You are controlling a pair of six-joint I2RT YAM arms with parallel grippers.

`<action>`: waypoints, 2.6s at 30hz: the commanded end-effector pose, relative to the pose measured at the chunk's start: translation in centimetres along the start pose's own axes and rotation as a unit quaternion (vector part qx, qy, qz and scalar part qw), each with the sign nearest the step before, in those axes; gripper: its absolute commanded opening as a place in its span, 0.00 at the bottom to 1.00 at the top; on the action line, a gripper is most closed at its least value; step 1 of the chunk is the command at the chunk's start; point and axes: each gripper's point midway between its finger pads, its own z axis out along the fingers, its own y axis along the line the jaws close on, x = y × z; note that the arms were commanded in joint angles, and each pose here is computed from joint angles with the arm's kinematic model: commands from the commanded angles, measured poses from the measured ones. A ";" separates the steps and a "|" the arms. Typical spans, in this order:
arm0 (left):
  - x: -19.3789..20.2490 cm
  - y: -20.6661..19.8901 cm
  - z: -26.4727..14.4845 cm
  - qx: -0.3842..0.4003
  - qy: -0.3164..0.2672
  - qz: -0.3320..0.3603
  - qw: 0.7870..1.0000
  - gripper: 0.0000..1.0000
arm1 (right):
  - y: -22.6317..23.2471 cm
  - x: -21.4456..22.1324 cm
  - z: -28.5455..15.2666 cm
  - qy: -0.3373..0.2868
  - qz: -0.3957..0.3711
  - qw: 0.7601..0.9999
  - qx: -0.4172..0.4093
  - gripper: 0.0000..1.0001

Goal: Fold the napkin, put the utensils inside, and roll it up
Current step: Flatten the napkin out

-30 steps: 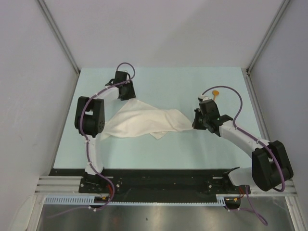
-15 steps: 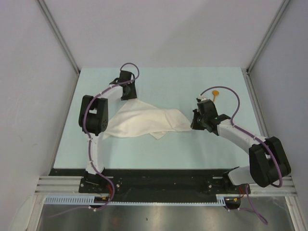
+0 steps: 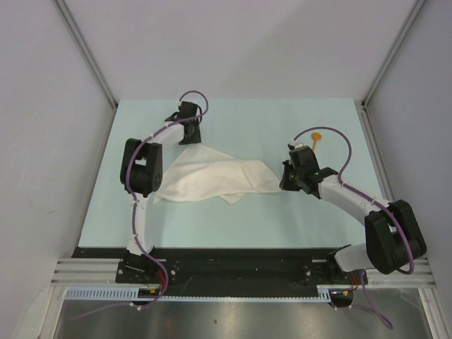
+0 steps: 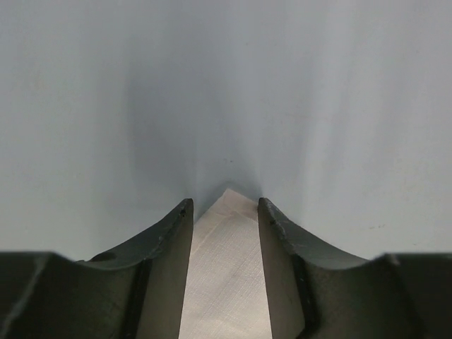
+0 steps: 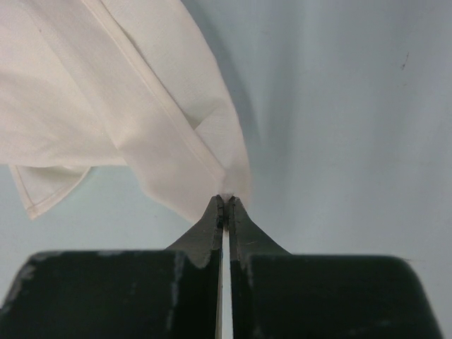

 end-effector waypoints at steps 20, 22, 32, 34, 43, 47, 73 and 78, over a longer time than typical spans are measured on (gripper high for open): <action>-8.7 0.6 -13.5 0.032 -0.165 -0.023 0.985 0.00 | 2.1 -11.6 -7.0 -0.158 -0.043 0.986 0.013 0.00; -11.2 1.4 -19.2 0.043 -0.231 -0.039 0.971 0.00 | 2.1 -13.5 -8.9 -0.186 -0.054 0.981 0.026 0.00; -13.3 8.4 -43.9 0.061 -0.480 -0.106 0.869 0.00 | 6.0 -22.3 -27.0 -0.429 -0.095 0.898 -0.018 0.00; -12.3 10.5 -49.5 0.062 -0.528 -0.122 0.838 0.00 | 6.8 -22.9 -31.3 -0.472 -0.100 0.875 -0.037 0.00; -7.6 15.9 -62.4 0.052 -0.607 -0.132 0.782 0.00 | 8.5 -23.3 -44.9 -0.581 -0.118 0.798 -0.111 0.00; -6.7 16.2 -64.6 0.070 -0.618 -0.138 0.771 0.00 | 8.9 -23.8 -47.5 -0.600 -0.114 0.781 -0.131 0.00; -18.4 8.4 -14.5 0.010 -0.288 -0.007 0.958 0.74 | 0.9 -38.0 6.9 -0.361 -0.133 0.922 0.037 0.60; -21.5 8.0 -16.9 0.009 -0.292 -0.026 0.956 0.82 | 1.4 -37.9 8.1 -0.316 -0.131 0.940 0.009 0.94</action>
